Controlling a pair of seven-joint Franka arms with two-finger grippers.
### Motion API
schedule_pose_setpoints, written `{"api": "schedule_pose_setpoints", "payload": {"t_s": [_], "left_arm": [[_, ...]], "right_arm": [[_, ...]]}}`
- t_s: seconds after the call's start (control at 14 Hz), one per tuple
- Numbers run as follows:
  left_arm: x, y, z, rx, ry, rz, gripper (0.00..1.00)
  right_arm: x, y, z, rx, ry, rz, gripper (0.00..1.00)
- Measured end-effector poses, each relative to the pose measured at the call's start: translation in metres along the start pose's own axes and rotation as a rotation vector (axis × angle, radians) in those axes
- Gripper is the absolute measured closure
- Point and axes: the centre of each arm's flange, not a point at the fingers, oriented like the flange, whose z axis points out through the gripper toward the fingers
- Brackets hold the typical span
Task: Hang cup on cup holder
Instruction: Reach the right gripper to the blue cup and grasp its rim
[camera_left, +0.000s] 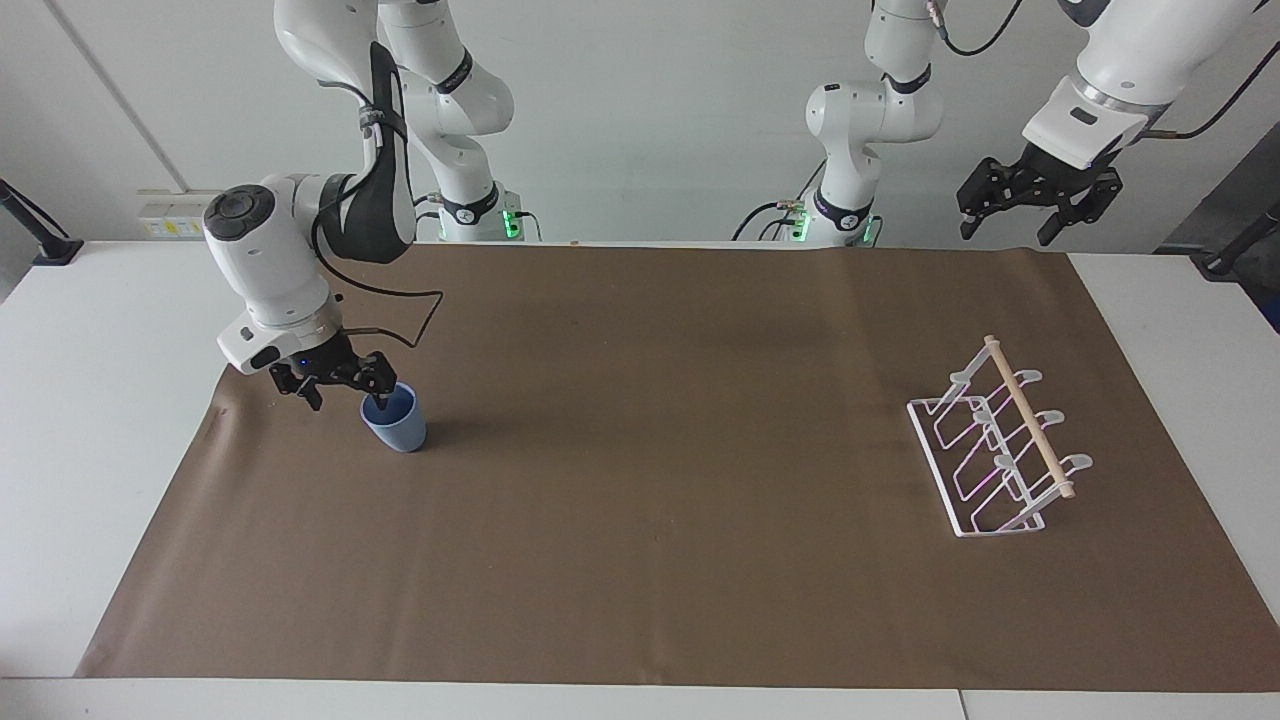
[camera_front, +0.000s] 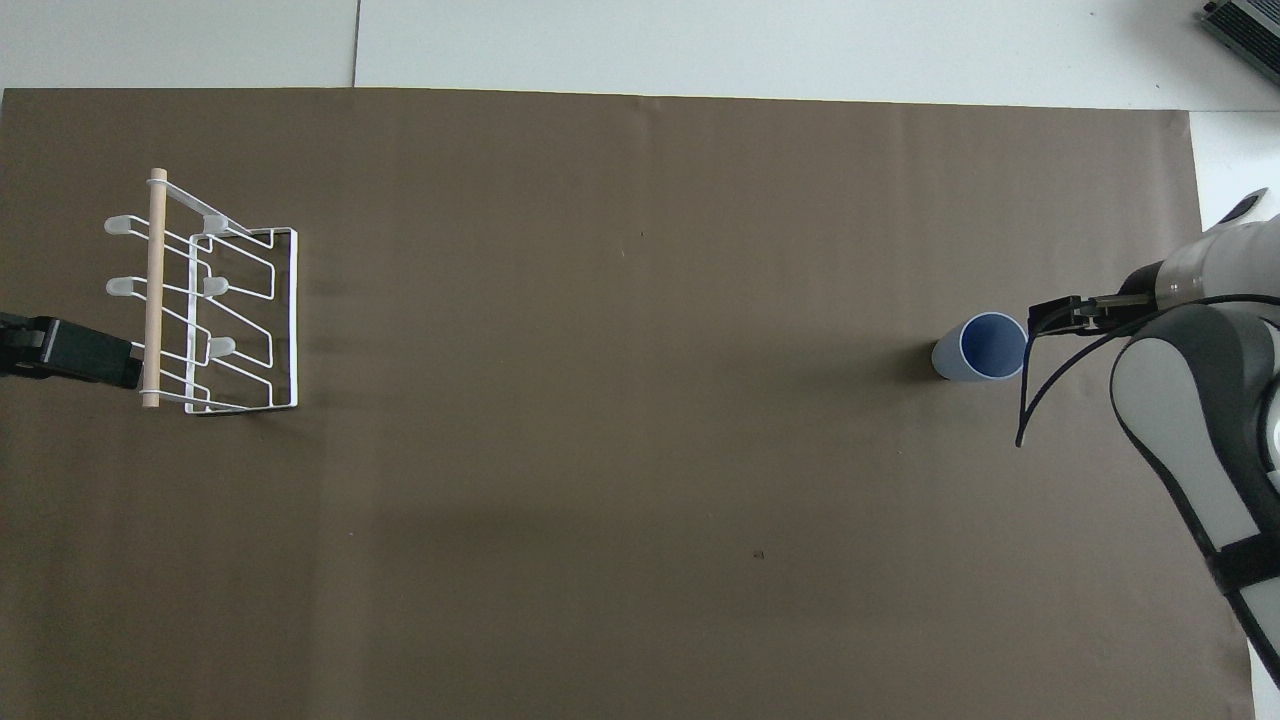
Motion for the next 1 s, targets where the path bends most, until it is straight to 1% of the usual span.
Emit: {"api": "schedule_pose_setpoints", "payload": {"t_s": [0.21, 0.43, 0.93, 1.0], "left_arm": [[0.0, 0.0, 0.0, 0.0, 0.0, 0.0, 0.0], [0.0, 0.0, 0.0, 0.0, 0.0, 0.0, 0.0], [0.0, 0.0, 0.0, 0.0, 0.0, 0.0, 0.0], [0.0, 0.0, 0.0, 0.0, 0.0, 0.0, 0.0]], "right_arm": [[-0.002, 0.0, 0.011, -0.001, 0.006, 0.0, 0.0], [-0.003, 0.0, 0.02, -0.001, -0.005, 0.0, 0.0], [-0.005, -0.001, 0.028, -0.001, -0.007, -0.001, 0.0], [-0.006, -0.001, 0.029, -0.001, -0.008, -0.001, 0.05]]}}
